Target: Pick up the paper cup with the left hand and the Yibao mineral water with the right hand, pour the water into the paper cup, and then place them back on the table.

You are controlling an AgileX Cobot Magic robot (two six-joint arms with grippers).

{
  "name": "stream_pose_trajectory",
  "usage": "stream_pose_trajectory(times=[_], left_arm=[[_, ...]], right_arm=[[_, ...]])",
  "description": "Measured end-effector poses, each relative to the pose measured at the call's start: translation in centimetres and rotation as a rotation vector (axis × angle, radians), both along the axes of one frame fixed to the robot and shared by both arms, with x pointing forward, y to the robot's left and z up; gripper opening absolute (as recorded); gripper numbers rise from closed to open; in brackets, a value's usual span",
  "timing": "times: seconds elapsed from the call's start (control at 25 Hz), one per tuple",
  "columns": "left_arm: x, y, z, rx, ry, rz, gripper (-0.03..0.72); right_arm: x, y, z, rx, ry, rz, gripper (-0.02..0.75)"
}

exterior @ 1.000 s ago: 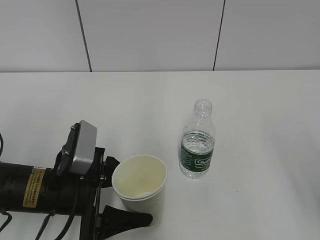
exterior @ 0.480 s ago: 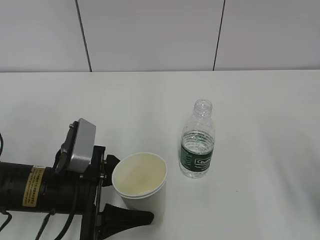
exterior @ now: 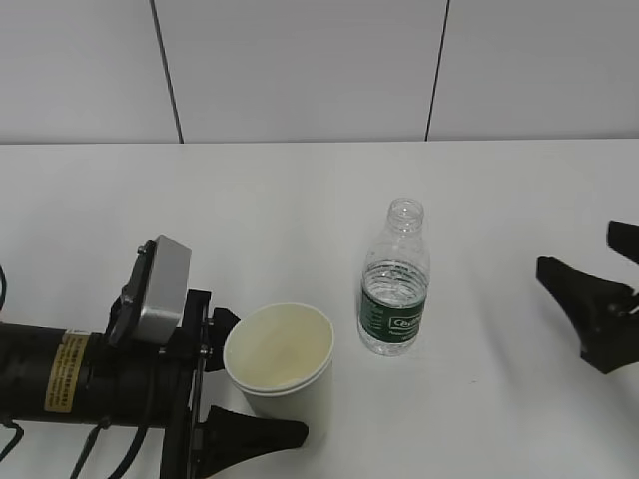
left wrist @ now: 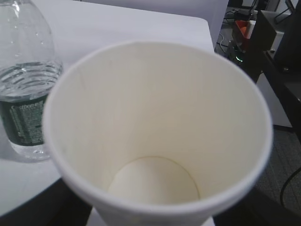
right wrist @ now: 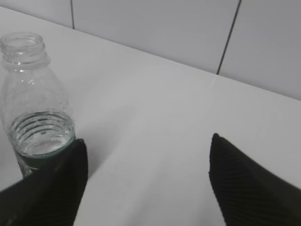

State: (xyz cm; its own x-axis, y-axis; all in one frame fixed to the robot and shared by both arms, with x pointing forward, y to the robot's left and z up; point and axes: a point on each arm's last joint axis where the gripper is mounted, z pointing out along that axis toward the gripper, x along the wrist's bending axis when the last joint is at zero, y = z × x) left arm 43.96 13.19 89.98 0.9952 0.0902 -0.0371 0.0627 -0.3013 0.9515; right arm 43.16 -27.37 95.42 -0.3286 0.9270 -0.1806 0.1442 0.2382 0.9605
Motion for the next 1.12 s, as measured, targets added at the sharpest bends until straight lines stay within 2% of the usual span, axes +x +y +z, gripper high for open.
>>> stream_pose_trajectory(times=[0.16,0.36,0.56,0.92,1.12], left_arm=[[0.0,0.0,0.0,-0.002,0.000,-0.001,0.484],[0.0,0.0,0.0,-0.003,0.000,0.000,0.484],[0.2,0.0,0.1,-0.013,0.004,0.030,0.484],[0.5,0.0,0.2,-0.022,0.007,0.060,0.484],[0.7,0.0,0.2,-0.030,0.011,0.086,0.484]], right_arm=[[2.2,0.6,-1.6,0.024,0.021,0.068,0.592],[2.9,0.9,-3.5,0.037,0.079,0.104,0.592],[3.7,1.8,-4.4,0.012,0.092,0.232,0.592],[5.2,2.7,-5.5,-0.020,0.098,0.377,0.592],[6.1,3.0,-6.5,0.005,0.099,0.413,0.592]])
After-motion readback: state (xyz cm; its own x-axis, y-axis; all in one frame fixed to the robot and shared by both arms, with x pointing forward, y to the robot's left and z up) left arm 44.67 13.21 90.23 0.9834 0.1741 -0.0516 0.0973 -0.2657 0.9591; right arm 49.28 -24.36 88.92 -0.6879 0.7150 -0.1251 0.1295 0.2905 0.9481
